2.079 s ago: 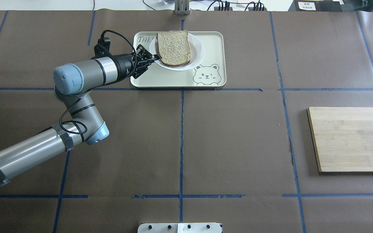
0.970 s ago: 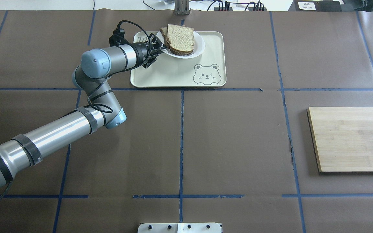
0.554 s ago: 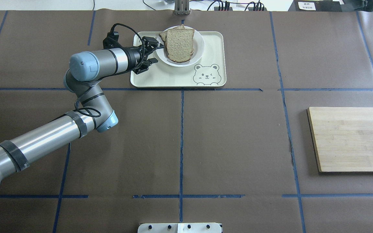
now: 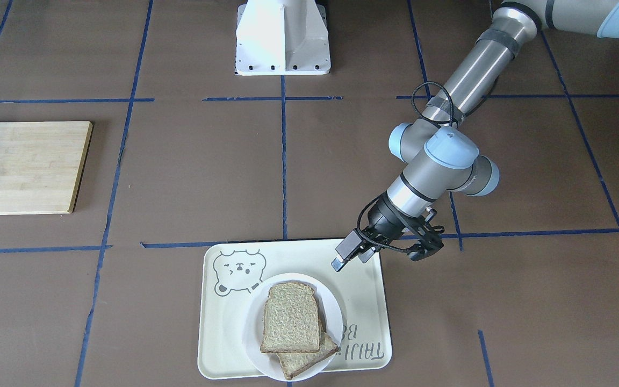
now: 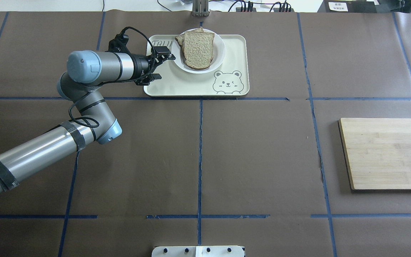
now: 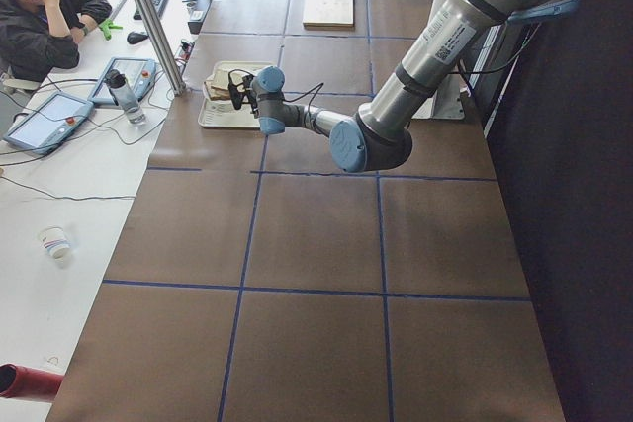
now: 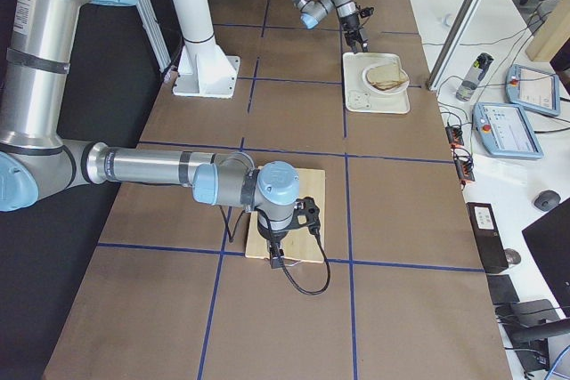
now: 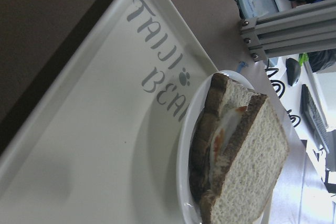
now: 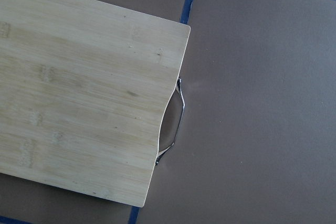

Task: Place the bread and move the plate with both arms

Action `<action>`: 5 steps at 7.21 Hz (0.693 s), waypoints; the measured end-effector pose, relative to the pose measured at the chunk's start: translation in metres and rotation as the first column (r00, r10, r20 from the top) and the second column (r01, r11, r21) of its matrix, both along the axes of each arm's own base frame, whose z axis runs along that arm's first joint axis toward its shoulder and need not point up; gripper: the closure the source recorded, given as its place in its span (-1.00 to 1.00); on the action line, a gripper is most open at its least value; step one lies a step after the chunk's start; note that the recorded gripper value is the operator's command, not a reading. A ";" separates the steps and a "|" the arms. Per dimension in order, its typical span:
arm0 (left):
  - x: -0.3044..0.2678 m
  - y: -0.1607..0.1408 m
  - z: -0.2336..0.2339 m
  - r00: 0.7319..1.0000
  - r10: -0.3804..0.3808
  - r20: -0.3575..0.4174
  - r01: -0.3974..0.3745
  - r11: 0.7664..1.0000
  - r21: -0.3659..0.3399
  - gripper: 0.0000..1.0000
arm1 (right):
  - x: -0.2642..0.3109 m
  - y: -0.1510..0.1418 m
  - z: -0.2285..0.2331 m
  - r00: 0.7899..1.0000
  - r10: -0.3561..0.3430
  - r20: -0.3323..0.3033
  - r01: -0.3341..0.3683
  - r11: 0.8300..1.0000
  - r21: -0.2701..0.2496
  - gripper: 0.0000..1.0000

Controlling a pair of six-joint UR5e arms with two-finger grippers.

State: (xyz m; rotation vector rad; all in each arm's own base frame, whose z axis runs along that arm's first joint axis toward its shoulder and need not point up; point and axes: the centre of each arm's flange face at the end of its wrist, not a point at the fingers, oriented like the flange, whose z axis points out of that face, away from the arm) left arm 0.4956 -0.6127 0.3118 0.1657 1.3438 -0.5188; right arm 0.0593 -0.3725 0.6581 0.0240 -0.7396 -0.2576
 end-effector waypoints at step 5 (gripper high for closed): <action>-0.103 0.028 0.015 0.815 0.182 0.550 -0.333 0.924 0.188 -1.00 | 0.000 0.000 0.001 1.000 -0.001 0.000 0.001 1.000 -0.001 -1.00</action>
